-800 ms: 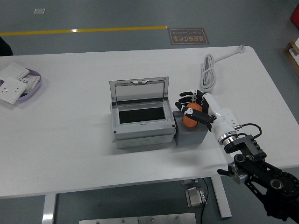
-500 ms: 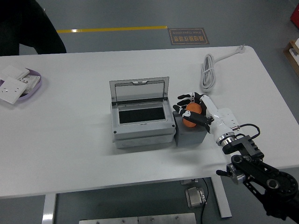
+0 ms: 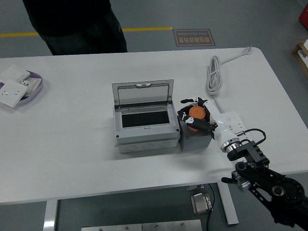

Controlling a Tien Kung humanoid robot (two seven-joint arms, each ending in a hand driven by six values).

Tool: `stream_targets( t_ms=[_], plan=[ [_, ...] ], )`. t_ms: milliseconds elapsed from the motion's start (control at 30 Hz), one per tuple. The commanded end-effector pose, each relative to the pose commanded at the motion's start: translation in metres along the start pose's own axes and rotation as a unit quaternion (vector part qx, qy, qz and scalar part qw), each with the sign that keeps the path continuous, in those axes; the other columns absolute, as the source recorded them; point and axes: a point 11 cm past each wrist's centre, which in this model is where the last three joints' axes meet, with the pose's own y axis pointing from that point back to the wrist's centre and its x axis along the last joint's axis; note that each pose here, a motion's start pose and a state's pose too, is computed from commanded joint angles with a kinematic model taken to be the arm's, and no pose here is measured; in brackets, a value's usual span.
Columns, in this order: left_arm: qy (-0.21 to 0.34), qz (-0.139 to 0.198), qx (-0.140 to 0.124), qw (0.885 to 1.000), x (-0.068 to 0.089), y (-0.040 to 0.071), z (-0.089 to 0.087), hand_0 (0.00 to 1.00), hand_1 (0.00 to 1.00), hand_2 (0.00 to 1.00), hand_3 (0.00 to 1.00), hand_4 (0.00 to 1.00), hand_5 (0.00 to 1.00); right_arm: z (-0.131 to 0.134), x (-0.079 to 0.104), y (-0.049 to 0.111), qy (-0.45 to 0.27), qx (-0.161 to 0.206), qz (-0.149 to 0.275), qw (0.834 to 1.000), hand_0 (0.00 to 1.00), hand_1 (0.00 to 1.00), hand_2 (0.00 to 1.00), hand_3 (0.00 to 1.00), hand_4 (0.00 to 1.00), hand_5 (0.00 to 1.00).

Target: Pick up the cylinder from the cube,place it in the box,flap close box

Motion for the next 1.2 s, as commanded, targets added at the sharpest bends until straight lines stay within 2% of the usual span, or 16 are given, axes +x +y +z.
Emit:
stream_targets(
  t_ms=[67,100,267,300,467,500,667,700,867,900,967,1100,1200],
  plan=[
    [0.000,0.000,0.000,1.000,0.000,0.000,0.000,0.629,0.647,0.625,0.668,0.722,0.253,0.001,0.000,0.000,0.001,-0.001,0.000,1.000,0.654,0.607,0.509,0.645,0.601,0.104],
    [0.000,0.000,0.000,1.000,0.000,0.000,0.000,0.629,0.647,0.625,0.668,0.722,0.253,0.001,0.000,0.000,0.002,-0.001,0.000,1.000,0.678,0.604,0.504,0.644,0.511,0.073],
    [0.000,0.000,0.000,1.000,0.000,0.000,0.000,0.629,0.647,0.625,0.668,0.722,0.253,0.003,0.000,0.001,0.002,-0.004,0.000,1.000,0.678,0.604,0.504,0.644,0.511,0.073],
    [0.000,0.000,0.000,1.000,0.000,0.000,0.000,0.629,0.647,0.625,0.668,0.722,0.253,0.003,0.000,0.001,0.001,-0.004,0.001,1.000,0.663,0.590,0.481,0.629,0.273,0.007],
    [0.001,0.001,-0.001,1.000,0.000,0.000,0.001,0.629,0.647,0.625,0.668,0.722,0.253,0.003,0.001,0.000,-0.005,-0.004,0.006,1.000,0.663,0.590,0.481,0.629,0.273,0.007],
    [0.001,0.001,-0.002,1.000,0.001,0.000,0.001,0.629,0.647,0.625,0.668,0.722,0.253,0.003,0.001,0.000,-0.006,-0.004,0.007,1.000,0.636,0.578,0.467,0.569,0.145,0.020],
    [0.002,0.002,-0.002,1.000,0.001,0.000,0.001,0.629,0.647,0.625,0.668,0.722,0.253,0.000,0.005,-0.001,-0.016,0.000,0.018,1.000,0.636,0.578,0.467,0.569,0.145,0.020],
    [0.002,0.002,-0.002,1.000,0.001,0.000,0.001,0.629,0.647,0.625,0.668,0.722,0.253,-0.002,0.006,-0.001,-0.017,0.001,0.021,1.000,0.540,0.540,0.420,0.405,0.002,0.002],
    [0.003,0.001,-0.001,1.000,0.000,0.000,-0.001,0.629,0.647,0.625,0.668,0.722,0.253,-0.014,0.012,-0.005,-0.027,0.015,0.038,0.999,0.540,0.540,0.420,0.405,0.002,0.002],
    [0.004,0.001,0.000,1.000,-0.001,0.000,-0.001,0.629,0.647,0.625,0.668,0.722,0.253,-0.017,0.012,-0.005,-0.029,0.018,0.040,0.999,0.475,0.472,0.393,0.258,0.002,0.002],
    [0.004,0.001,0.001,1.000,-0.002,0.000,-0.003,0.629,0.647,0.625,0.668,0.722,0.253,-0.024,0.011,-0.007,-0.031,0.024,0.043,0.998,0.475,0.472,0.393,0.258,0.002,0.002],
    [0.005,0.000,0.003,1.000,-0.003,0.000,-0.005,0.629,0.647,0.625,0.668,0.722,0.253,-0.041,-0.001,-0.010,-0.034,0.041,0.031,0.998,0.469,0.460,0.387,0.235,0.002,0.002],
    [0.005,0.000,0.004,1.000,-0.003,0.000,-0.007,0.629,0.647,0.625,0.668,0.722,0.253,-0.055,-0.020,-0.014,-0.027,0.055,0.007,0.998,0.469,0.460,0.387,0.235,0.002,0.002]
  ],
)
